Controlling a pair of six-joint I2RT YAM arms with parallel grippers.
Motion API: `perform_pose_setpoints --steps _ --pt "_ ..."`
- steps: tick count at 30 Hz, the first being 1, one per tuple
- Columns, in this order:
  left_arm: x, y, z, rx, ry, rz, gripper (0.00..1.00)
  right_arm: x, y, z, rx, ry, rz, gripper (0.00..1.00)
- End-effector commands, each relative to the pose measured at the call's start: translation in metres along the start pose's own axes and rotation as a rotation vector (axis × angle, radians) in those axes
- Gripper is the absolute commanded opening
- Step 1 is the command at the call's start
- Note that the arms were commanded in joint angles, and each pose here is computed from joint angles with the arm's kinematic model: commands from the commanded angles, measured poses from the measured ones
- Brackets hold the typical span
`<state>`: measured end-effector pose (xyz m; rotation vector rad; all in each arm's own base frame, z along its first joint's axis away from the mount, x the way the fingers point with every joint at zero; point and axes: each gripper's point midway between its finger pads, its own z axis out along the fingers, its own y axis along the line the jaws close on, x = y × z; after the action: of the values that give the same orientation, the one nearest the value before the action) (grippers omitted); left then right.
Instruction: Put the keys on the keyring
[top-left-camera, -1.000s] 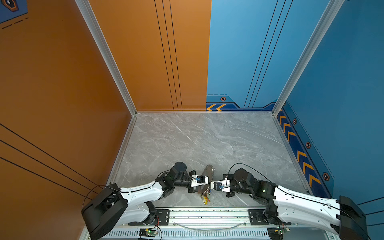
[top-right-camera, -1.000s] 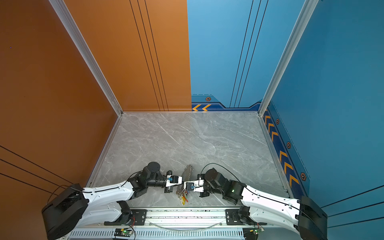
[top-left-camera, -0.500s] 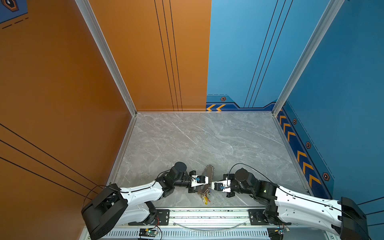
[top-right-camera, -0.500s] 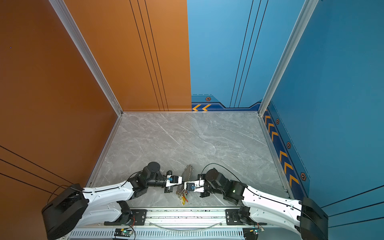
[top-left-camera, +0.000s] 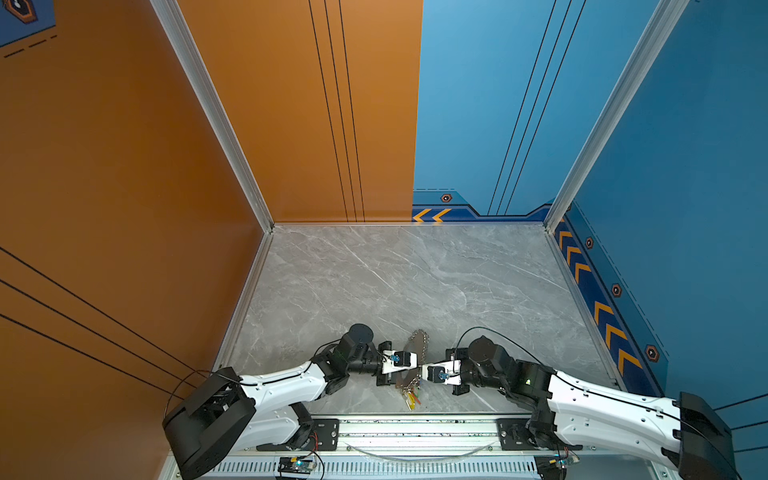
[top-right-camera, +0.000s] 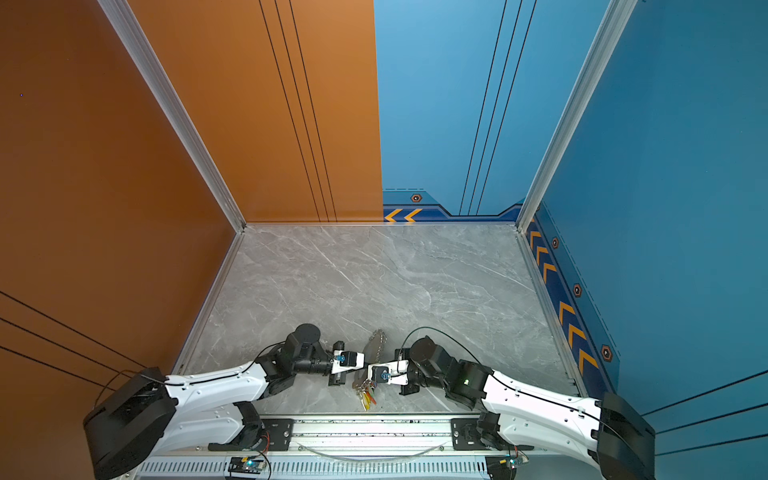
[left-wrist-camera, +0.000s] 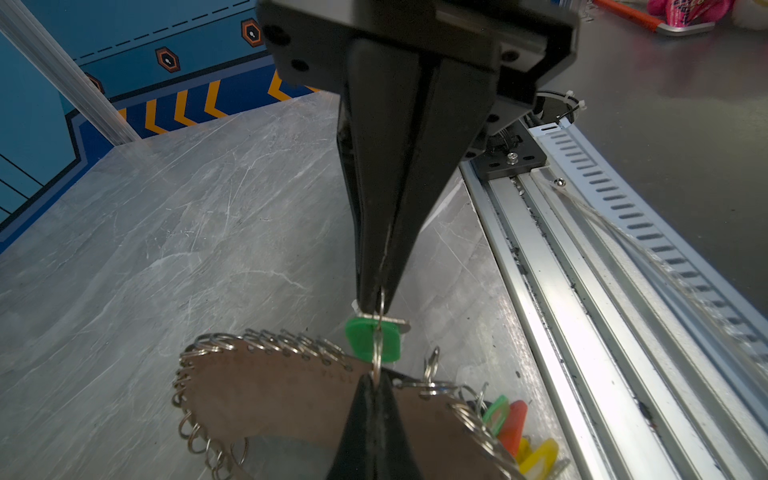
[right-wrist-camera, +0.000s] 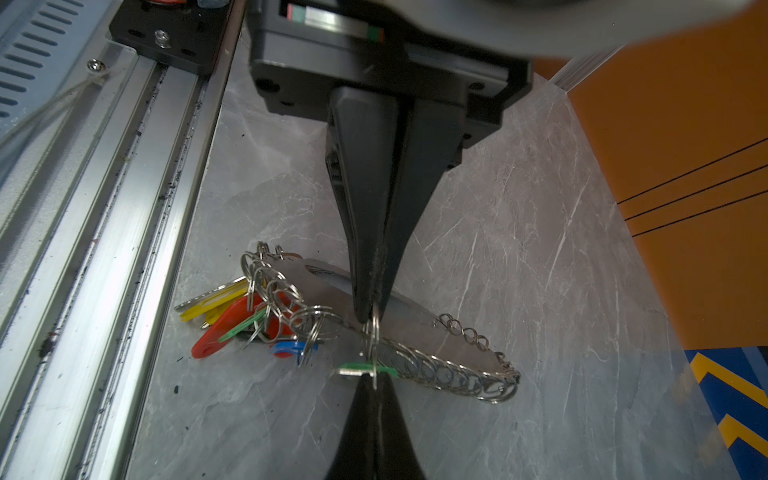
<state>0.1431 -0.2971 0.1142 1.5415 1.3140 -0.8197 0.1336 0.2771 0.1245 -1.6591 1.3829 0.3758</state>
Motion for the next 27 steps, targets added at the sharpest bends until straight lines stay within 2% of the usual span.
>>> perform_pose_setpoints --steps 1,16,27 --pt "-0.01 0.006 -0.001 -0.002 -0.034 0.009 0.0 -0.011 0.003 0.0 -0.026 -0.031 -0.01 0.0" --pt "-0.008 0.003 0.002 0.014 -0.031 0.002 0.0 -0.021 0.001 0.005 -0.032 -0.058 -0.025 0.0" --pt "-0.004 0.012 0.003 -0.023 -0.008 -0.013 0.0 -0.02 0.003 -0.006 -0.02 -0.071 -0.018 0.0"
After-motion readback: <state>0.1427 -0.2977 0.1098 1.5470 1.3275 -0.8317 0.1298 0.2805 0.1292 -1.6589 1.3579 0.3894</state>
